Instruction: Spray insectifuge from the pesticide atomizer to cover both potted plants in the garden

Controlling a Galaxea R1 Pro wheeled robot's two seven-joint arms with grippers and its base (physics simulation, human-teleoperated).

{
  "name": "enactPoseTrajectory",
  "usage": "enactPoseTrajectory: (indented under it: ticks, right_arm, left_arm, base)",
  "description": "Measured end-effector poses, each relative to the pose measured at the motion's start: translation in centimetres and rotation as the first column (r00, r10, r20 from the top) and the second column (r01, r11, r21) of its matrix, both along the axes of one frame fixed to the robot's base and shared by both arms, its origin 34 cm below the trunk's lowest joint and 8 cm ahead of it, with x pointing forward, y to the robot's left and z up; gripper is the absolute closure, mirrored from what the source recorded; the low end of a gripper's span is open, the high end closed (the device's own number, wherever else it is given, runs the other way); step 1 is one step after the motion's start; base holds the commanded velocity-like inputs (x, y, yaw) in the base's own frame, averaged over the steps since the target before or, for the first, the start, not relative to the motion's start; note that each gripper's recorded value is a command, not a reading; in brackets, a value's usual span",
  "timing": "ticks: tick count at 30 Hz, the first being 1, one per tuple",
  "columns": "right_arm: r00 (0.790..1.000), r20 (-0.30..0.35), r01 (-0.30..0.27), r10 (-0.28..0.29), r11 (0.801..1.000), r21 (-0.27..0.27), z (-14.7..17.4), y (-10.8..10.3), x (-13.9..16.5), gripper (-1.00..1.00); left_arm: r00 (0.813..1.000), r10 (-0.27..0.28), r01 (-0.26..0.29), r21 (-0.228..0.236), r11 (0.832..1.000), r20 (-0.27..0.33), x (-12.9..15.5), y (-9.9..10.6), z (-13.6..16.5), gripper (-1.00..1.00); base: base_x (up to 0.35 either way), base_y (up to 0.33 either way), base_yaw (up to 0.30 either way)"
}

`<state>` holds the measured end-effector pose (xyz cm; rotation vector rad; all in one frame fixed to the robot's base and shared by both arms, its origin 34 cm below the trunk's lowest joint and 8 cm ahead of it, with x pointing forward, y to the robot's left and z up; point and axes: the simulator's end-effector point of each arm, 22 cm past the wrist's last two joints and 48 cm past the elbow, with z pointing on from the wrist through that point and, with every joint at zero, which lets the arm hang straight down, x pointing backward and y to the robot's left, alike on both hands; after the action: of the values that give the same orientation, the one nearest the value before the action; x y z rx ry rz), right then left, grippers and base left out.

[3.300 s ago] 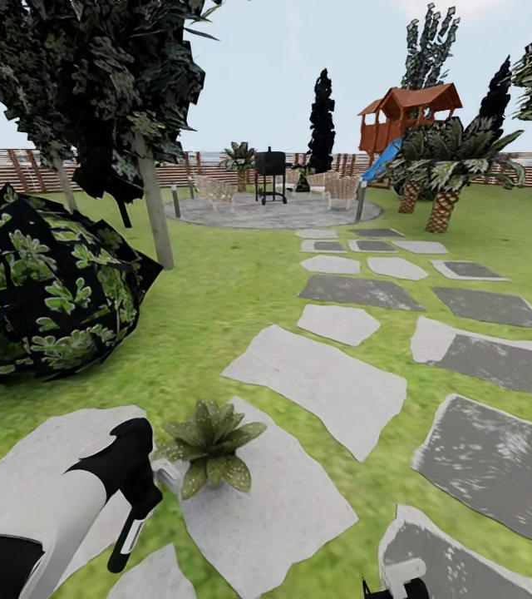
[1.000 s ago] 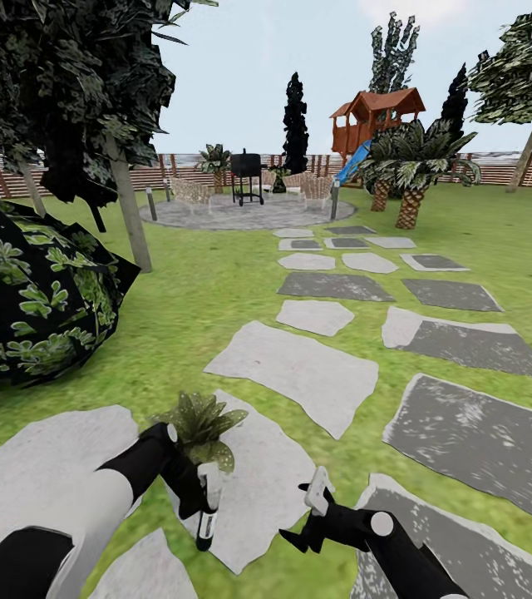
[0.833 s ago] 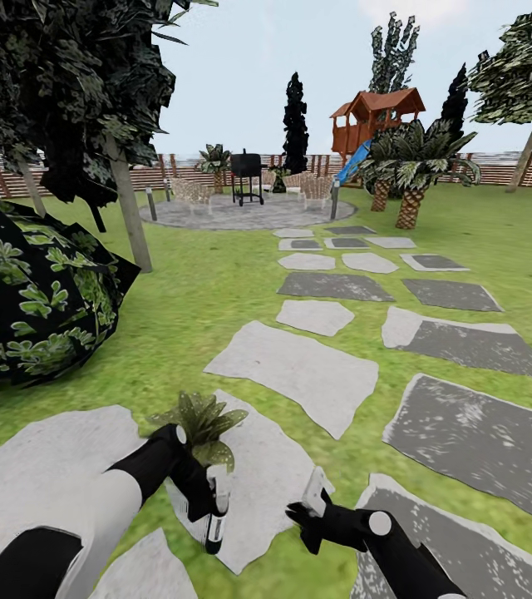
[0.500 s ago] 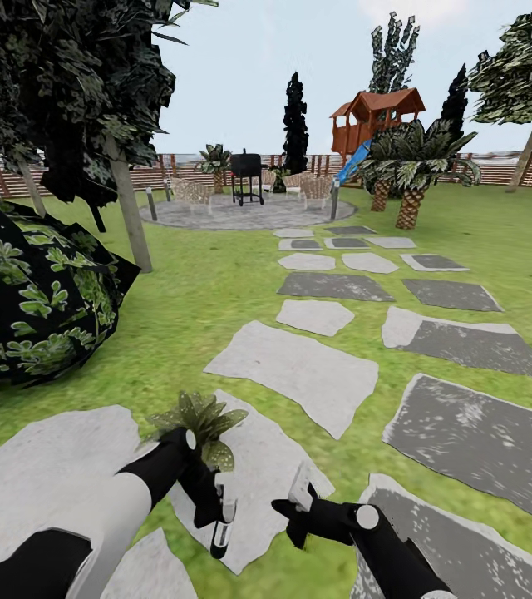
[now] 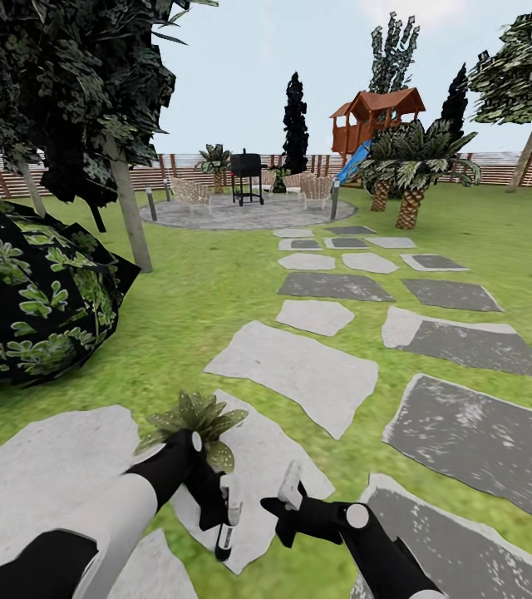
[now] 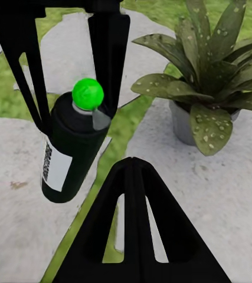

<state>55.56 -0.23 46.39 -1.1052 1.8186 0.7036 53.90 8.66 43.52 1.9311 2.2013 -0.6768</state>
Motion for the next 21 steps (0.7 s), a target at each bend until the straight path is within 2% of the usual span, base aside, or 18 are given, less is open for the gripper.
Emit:
enactPoseTrajectory:
  ticks: [18, 21]
  right_arm:
    - [1.0, 0.0, -0.003, 0.003, 1.0, 0.007, 0.2, 0.5, -0.1, 1.0]
    - [1.0, 0.0, -0.003, 0.003, 1.0, 0.008, 0.2, 0.5, -0.1, 1.0]
  left_arm:
    - [1.0, -0.017, 0.017, -0.027, 0.999, -0.002, -1.0, -2.5, -0.1, 1.0]
    - [1.0, -0.007, 0.008, -0.031, 0.999, 0.023, -0.4, -3.0, -0.1, 1.0]
  base:
    - [0.0, 0.0, 0.0]
    - [0.0, 0.0, 0.0]
